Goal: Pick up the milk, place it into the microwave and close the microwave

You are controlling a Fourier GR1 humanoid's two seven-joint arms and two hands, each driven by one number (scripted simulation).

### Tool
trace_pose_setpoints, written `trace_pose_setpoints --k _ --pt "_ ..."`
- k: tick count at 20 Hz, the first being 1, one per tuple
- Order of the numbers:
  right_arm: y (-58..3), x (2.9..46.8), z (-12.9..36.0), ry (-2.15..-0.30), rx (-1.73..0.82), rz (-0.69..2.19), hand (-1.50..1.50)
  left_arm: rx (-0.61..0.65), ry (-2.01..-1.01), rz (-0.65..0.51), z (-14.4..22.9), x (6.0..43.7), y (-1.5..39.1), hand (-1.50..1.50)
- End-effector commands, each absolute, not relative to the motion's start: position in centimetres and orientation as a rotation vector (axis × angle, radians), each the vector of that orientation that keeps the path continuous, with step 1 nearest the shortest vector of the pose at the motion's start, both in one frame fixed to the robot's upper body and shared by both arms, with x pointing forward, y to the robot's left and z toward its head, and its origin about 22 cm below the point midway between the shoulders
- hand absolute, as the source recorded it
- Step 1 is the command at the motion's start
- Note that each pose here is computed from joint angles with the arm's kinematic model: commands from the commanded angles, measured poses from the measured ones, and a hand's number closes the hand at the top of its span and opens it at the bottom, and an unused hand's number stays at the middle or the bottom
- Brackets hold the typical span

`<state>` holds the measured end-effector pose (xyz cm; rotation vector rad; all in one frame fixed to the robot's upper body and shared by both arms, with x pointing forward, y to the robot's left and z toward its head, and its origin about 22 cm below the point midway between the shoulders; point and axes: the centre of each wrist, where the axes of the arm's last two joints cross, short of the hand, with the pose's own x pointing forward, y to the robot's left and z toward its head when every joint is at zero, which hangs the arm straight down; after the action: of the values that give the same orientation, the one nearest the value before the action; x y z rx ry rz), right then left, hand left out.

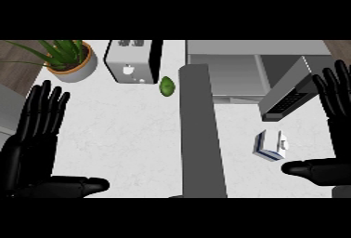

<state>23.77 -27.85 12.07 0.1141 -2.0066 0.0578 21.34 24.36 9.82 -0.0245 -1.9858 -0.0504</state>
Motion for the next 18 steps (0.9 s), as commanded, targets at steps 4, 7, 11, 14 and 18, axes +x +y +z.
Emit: trace_pose_setpoints --k 4,7,11,14,18 --pt "-29.1 25.5 9.1 -1.953 0.084 0.015 -1.50 -0.044 -1.968 -0.041 9.6 19.8 22.6 -1.50" --pt "-29.1 24.1 7.6 -1.905 0.036 0.076 -1.50 -0.031 -1.976 -0.055 10.6 19.2 24.8 -1.50" --pt "-29.8 23.3 7.7 -1.874 0.032 0.052 -1.50 -0.036 -1.973 -0.025 10.0 17.0 22.6 -1.50" --pt "-30.3 24.4 2.6 -1.854 0.038 0.066 -1.50 -0.051 -1.965 -0.040 11.6 16.0 24.1 -1.50" --pt "-31.9 22.9 0.3 -1.818 -0.016 0.055 -1.50 -0.049 -1.973 -0.052 9.6 15.7 23.4 -1.50"
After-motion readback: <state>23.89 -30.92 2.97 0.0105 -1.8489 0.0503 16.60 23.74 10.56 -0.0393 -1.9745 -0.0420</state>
